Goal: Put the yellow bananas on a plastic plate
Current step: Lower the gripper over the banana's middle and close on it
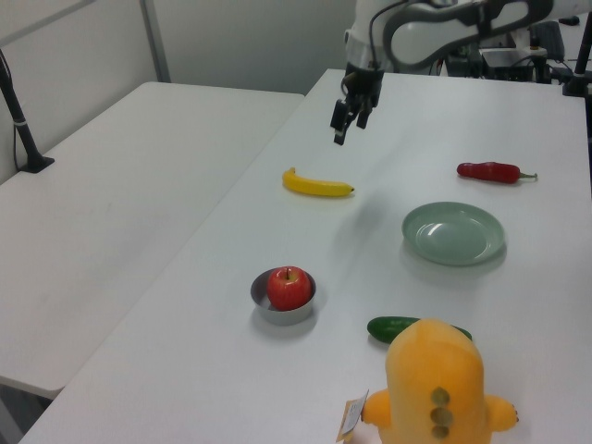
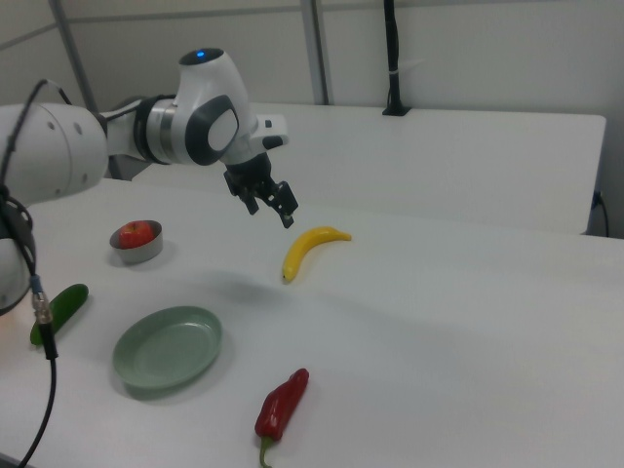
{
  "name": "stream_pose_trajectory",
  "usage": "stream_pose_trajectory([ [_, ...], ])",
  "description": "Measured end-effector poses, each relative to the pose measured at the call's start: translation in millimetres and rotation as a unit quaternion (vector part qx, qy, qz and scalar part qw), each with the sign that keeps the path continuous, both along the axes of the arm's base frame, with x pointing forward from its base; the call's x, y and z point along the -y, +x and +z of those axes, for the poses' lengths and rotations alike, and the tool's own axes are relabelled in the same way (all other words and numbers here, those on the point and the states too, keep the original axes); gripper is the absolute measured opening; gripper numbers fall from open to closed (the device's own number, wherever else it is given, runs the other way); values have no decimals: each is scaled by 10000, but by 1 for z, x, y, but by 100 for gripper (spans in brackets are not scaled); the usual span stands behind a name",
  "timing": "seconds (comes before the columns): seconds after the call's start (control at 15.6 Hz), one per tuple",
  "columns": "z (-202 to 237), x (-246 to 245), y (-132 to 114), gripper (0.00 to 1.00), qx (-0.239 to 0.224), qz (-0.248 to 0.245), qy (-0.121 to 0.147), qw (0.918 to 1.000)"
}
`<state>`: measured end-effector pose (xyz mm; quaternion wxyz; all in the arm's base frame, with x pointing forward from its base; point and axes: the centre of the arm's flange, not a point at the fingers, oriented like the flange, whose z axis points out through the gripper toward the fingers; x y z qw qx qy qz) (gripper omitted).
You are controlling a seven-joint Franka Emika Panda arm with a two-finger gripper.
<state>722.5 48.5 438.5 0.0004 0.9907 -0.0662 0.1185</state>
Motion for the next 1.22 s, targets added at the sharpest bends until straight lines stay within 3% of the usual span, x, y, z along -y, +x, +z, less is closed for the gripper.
stream_pose_trajectory([
  [1.09, -118, -25, 45, 100, 286, 172, -655, 9973],
  [1.22, -124, -26, 46, 93, 334, 168, -642, 9972],
])
